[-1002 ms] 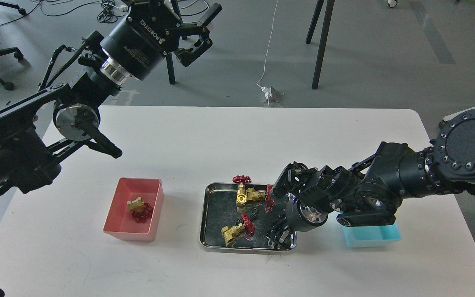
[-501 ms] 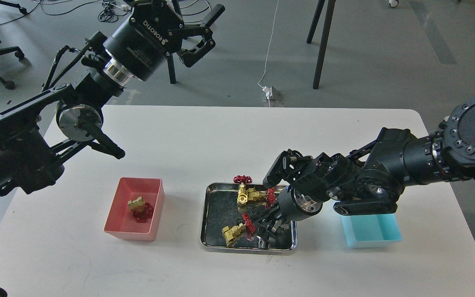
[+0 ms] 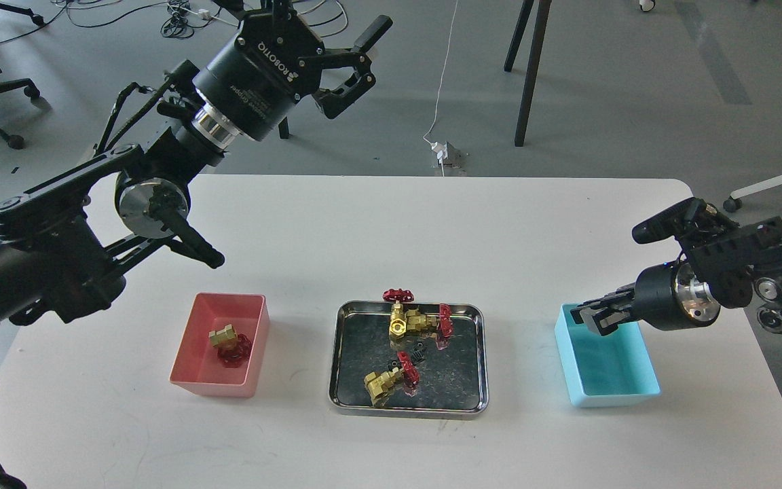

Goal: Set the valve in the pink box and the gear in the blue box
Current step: 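Carry the gear with the right gripper over the blue box, then release the gear into the blue box and withdraw the right gripper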

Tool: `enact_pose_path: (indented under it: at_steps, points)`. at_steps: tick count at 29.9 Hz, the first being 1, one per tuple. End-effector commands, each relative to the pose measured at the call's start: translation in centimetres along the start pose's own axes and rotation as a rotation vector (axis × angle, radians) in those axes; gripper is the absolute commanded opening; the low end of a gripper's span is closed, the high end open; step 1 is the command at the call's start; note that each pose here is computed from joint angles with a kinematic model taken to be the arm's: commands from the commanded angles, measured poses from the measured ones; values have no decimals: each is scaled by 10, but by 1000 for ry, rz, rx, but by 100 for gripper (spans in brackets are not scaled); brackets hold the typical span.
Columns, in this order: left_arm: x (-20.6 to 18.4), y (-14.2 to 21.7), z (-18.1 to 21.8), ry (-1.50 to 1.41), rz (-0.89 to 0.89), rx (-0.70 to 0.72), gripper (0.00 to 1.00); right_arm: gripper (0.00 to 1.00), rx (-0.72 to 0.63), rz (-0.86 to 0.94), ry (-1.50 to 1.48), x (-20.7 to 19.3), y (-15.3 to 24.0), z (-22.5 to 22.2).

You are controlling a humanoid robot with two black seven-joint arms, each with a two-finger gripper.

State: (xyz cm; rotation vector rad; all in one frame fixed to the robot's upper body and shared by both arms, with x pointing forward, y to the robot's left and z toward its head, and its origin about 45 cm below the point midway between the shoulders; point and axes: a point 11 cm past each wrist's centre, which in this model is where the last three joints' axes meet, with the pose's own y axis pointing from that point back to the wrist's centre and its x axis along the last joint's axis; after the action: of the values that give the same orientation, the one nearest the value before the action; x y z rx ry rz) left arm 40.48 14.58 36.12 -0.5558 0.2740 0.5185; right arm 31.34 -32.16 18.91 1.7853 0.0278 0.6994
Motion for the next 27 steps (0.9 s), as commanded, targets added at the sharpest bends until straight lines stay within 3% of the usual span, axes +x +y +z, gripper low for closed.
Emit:
enact_pose_path:
  at_steps: [1,5,11,14,17,22,27]
  points:
    - [-3,-2,-3,-5,-12,6,99,25,1,-4,-46,-16,-2,5]
    - [-3,-3,-4,-4,-10,4,99,51,18,28,-69,-15,-8,3]
    - [-4,-4,-6,-3,-9,8,99,100,33,54,-116,-19,-9,2]
    - [-2,-2,-5,-24,-6,18,99,100,36,120,-133,-2,-3,3]
    - [11,6,6,-79,22,29,99,100,93,357,-329,59,18,1]
    - [45,29,40,-175,121,22,99,100,430,772,-956,171,80,3]
    - [81,42,92,-261,245,-75,99,100,848,873,-1298,221,120,-11]
